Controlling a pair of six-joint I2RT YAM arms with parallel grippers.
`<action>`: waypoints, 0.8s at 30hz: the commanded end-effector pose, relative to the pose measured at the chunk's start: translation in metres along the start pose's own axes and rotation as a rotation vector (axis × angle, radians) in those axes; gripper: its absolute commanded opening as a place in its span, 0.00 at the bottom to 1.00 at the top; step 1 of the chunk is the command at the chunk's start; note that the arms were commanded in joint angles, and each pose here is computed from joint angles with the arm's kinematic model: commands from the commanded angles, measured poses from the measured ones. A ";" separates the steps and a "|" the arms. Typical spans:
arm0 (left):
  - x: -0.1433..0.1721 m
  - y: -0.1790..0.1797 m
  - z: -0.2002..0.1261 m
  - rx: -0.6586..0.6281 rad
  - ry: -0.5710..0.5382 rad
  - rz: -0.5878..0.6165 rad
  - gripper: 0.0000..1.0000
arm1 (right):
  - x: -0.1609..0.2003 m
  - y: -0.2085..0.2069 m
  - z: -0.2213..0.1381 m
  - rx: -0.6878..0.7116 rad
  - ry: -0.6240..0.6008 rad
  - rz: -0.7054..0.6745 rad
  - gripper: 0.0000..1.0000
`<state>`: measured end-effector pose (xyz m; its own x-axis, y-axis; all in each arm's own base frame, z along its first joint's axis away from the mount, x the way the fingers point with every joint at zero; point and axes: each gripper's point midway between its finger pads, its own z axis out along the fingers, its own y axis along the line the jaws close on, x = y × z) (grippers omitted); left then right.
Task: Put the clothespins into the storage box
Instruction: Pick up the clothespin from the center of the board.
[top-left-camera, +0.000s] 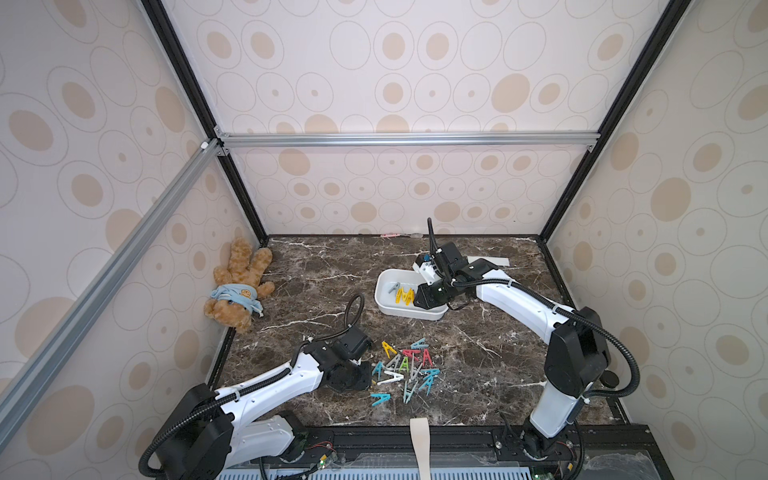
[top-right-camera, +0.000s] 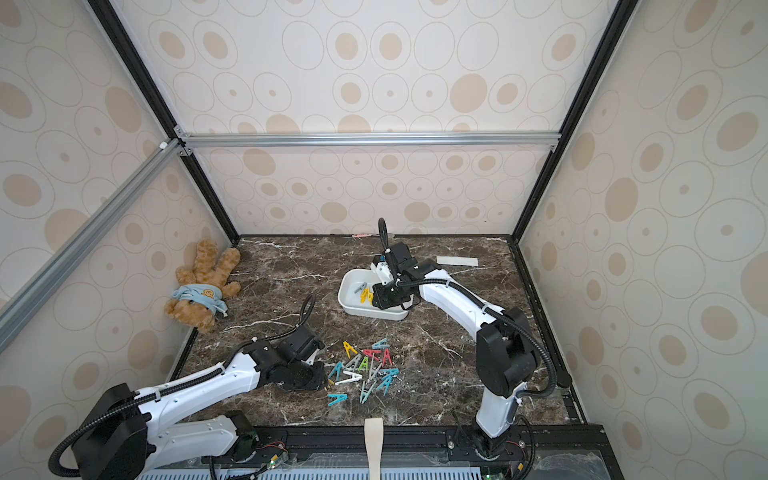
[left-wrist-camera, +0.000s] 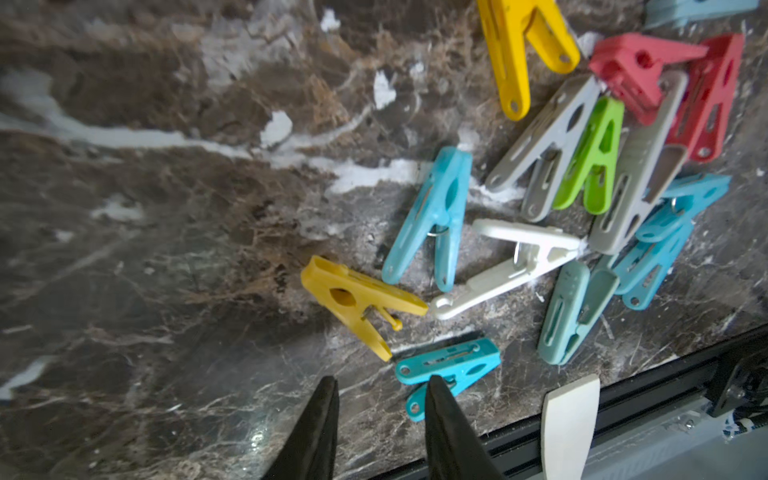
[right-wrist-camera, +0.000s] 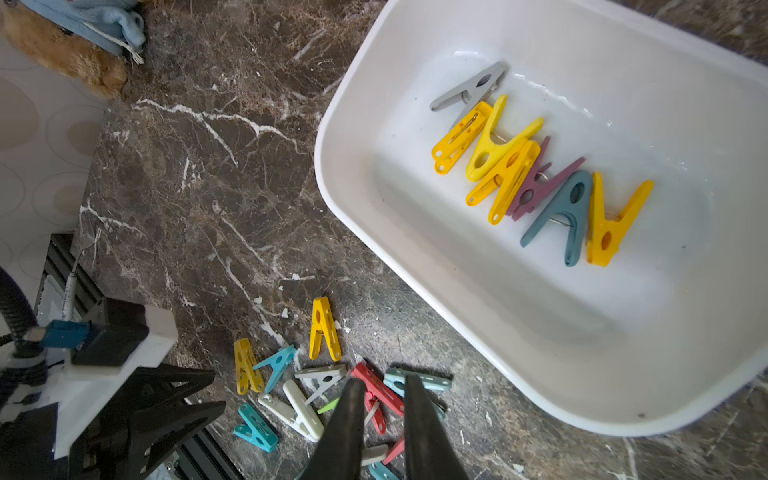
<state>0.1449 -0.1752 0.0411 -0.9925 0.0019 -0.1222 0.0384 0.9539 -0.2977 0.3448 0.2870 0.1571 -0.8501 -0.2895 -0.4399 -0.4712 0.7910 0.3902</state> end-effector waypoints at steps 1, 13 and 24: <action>0.001 -0.001 0.002 -0.013 -0.006 -0.054 0.36 | -0.009 0.006 0.001 -0.028 -0.021 0.000 0.21; -0.010 0.005 0.018 -0.094 -0.030 -0.049 0.35 | -0.004 0.004 -0.002 -0.017 -0.028 -0.008 0.21; -0.020 0.012 0.024 -0.161 -0.061 -0.051 0.33 | -0.003 0.004 -0.006 -0.017 -0.040 -0.014 0.20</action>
<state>0.1577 -0.1712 0.0158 -0.9904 -0.0440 -0.1311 -0.0198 0.9834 -0.1806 0.3467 0.2898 0.1544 -0.8438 -0.2833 -0.4558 -0.4780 0.7828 0.3984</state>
